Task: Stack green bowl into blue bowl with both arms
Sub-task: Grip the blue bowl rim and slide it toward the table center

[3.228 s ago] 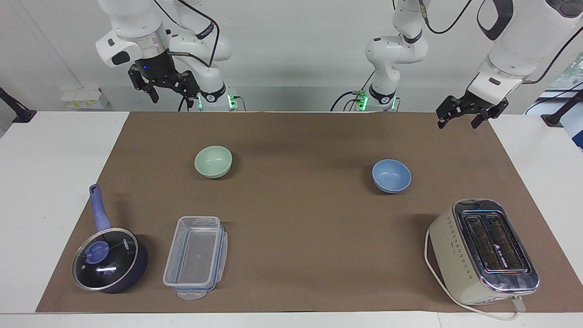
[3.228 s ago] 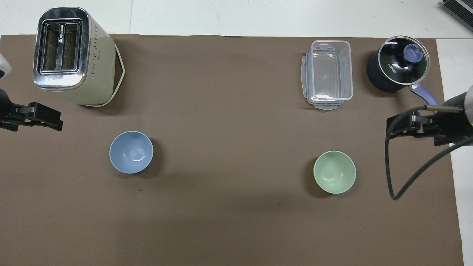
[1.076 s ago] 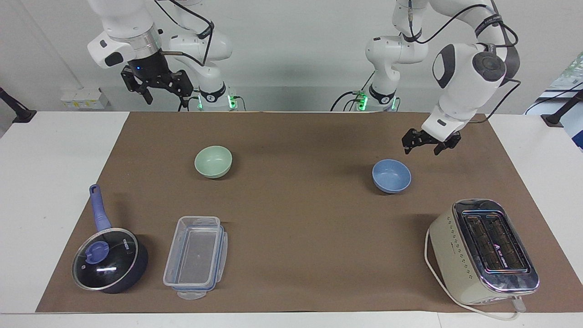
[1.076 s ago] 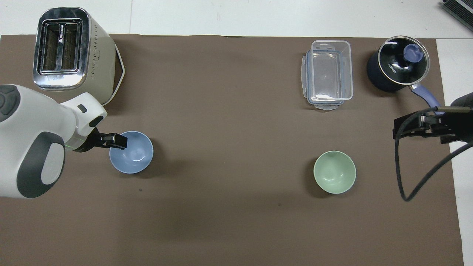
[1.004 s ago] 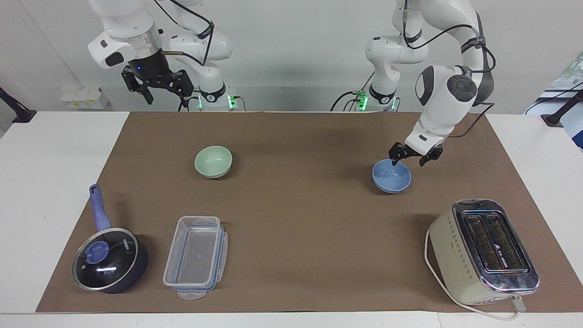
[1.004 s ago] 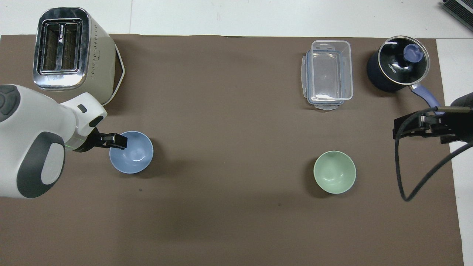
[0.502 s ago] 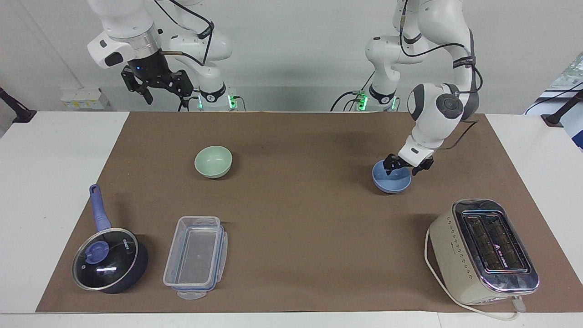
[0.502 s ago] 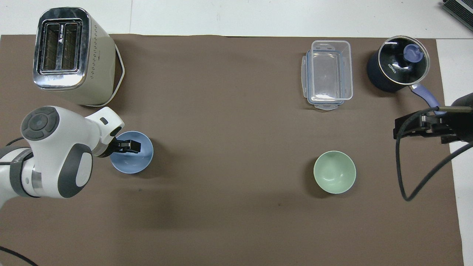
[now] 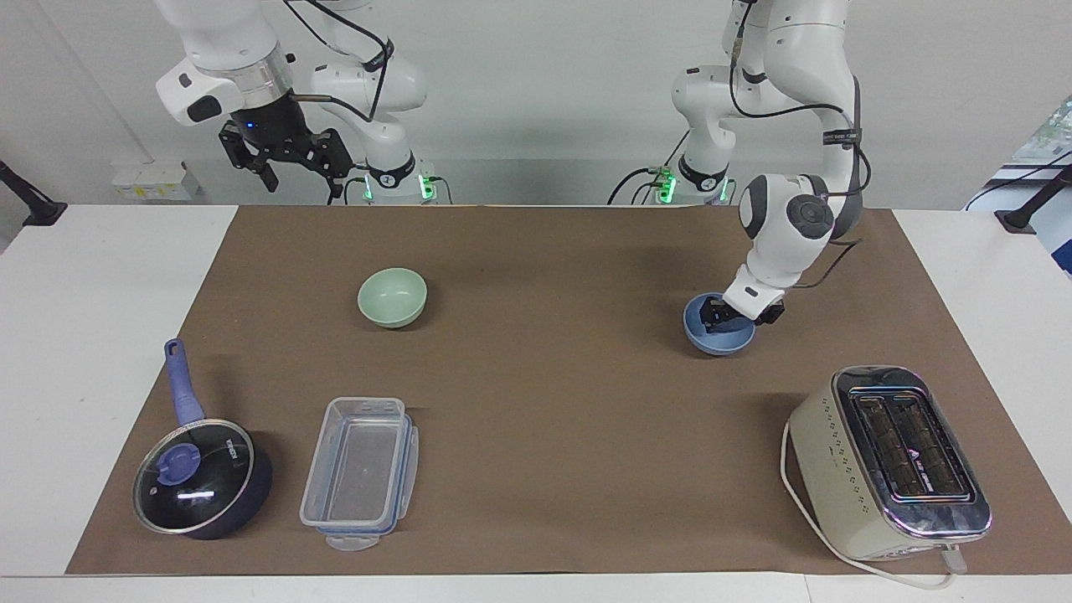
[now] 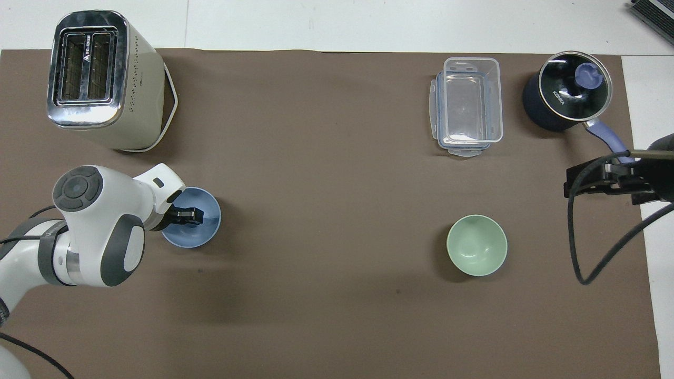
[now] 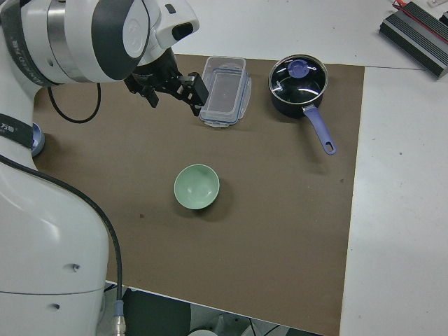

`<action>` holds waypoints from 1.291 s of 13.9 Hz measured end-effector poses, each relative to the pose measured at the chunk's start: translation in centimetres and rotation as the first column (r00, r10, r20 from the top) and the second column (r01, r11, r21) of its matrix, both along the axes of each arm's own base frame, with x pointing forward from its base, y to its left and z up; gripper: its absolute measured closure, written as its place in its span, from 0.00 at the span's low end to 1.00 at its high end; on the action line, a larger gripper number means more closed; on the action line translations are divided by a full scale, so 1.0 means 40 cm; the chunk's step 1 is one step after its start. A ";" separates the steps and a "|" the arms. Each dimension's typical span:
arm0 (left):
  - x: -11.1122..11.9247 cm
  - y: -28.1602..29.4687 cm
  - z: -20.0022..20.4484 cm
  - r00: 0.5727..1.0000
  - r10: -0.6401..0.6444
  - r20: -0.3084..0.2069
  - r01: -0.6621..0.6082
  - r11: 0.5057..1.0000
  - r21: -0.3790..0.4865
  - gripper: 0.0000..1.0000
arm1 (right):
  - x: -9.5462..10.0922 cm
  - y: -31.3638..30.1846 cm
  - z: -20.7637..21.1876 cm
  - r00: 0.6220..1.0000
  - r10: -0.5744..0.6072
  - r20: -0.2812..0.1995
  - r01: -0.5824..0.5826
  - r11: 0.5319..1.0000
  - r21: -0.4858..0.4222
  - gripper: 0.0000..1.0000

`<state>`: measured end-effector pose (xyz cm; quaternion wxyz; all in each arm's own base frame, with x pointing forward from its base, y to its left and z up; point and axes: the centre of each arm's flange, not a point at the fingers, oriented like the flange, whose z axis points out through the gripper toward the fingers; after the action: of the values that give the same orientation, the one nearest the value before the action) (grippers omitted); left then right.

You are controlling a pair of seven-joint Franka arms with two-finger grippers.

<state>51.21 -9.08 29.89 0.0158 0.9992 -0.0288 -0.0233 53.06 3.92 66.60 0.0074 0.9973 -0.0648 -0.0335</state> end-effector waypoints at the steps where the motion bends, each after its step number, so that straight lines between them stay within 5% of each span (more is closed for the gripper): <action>1: -0.003 0.003 -0.004 1.000 0.001 0.010 -0.001 1.000 0.000 0.43 | 0.000 -0.001 0.000 1.000 -0.001 0.000 0.001 1.000 0.000 0.00; 5: -0.004 0.004 0.000 1.000 0.002 0.018 -0.002 1.000 -0.001 0.67 | 0.000 -0.001 0.000 1.000 -0.001 0.000 0.001 1.000 0.000 0.00; 9: 0.005 0.002 0.038 0.999 0.002 0.041 -0.001 1.000 -0.006 0.82 | 0.000 -0.001 0.000 1.000 -0.001 0.000 0.001 1.000 0.000 0.00; 18: 0.068 -0.022 0.241 1.000 -0.007 0.002 0.007 1.000 -0.016 0.90 | 0.000 -0.003 0.000 1.000 -0.002 0.000 0.002 1.000 0.000 0.00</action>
<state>53.91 -9.97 39.52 0.0239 0.9989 -0.0325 -0.0221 53.07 3.81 66.60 0.0073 0.9972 -0.0657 -0.0335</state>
